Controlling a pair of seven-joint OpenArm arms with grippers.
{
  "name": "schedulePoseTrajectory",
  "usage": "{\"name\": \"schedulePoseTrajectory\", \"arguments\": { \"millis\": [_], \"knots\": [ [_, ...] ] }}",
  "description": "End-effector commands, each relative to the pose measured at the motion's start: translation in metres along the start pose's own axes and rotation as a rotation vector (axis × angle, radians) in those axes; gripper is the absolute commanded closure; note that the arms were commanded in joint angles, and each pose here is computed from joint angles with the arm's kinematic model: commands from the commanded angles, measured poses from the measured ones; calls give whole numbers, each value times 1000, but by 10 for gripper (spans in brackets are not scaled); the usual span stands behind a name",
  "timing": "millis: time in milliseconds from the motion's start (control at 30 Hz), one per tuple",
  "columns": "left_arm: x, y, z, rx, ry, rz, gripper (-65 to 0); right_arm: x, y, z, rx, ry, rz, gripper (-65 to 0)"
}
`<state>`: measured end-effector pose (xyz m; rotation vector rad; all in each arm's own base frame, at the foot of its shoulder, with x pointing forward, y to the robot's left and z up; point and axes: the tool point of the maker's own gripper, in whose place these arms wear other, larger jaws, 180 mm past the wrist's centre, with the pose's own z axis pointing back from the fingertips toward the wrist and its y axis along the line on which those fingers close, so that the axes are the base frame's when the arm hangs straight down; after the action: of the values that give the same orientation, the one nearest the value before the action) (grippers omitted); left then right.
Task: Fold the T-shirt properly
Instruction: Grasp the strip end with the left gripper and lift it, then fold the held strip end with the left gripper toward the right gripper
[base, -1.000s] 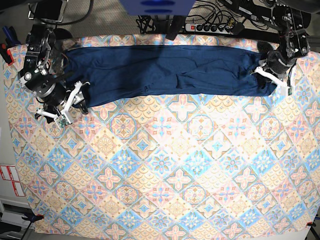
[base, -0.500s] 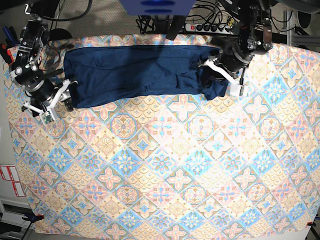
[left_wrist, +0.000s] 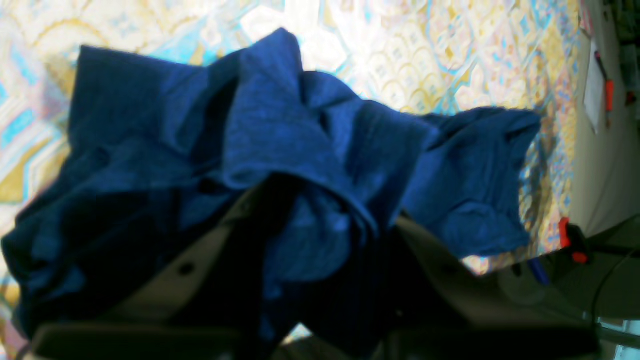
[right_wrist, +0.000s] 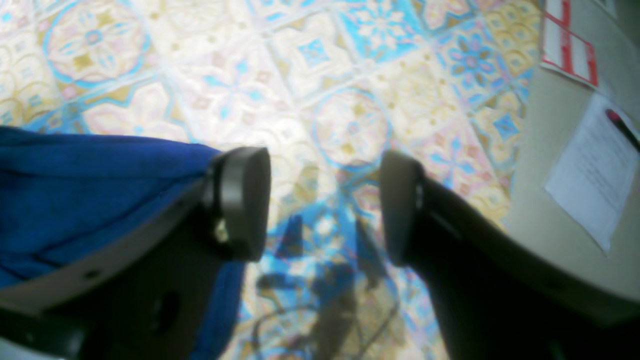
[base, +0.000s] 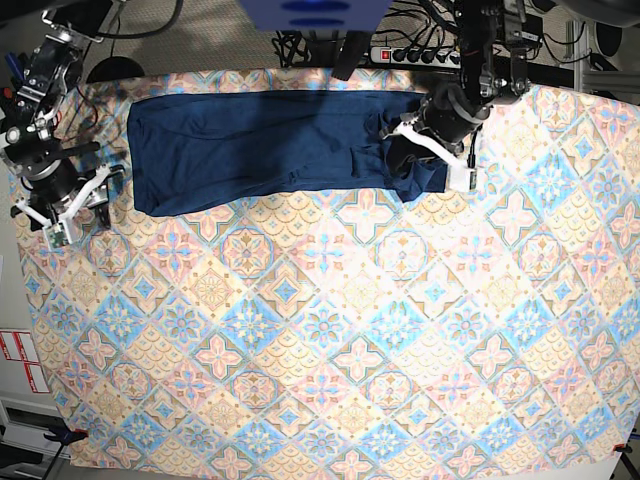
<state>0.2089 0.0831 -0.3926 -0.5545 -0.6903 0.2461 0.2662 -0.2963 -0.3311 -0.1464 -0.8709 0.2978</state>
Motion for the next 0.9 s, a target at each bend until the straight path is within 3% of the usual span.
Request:
{"name": "schedulePoseTrajectory", "arguments": {
  "millis": [0, 167, 333, 767, 867],
  "knots": [
    [5, -5, 1, -22, -26, 1, 0, 16, -14, 7, -34, -58, 2, -338],
    [5, -3, -5, -22, -19, 13, 0, 26, -44, 26, -76, -146, -92, -338],
    [-3, -10, -17, -48, 14, 15, 0, 33, -61, 38, -93, -192, -116, -338],
    [-15, -26, -33, -95, 68, 3, 0, 35, -68, 42, -109, -196, -114, -338],
    [-22, -36, -34, -122, 93, -16, -75, 35, -68, 42, -107, -196, -114, -338]
  ]
}}
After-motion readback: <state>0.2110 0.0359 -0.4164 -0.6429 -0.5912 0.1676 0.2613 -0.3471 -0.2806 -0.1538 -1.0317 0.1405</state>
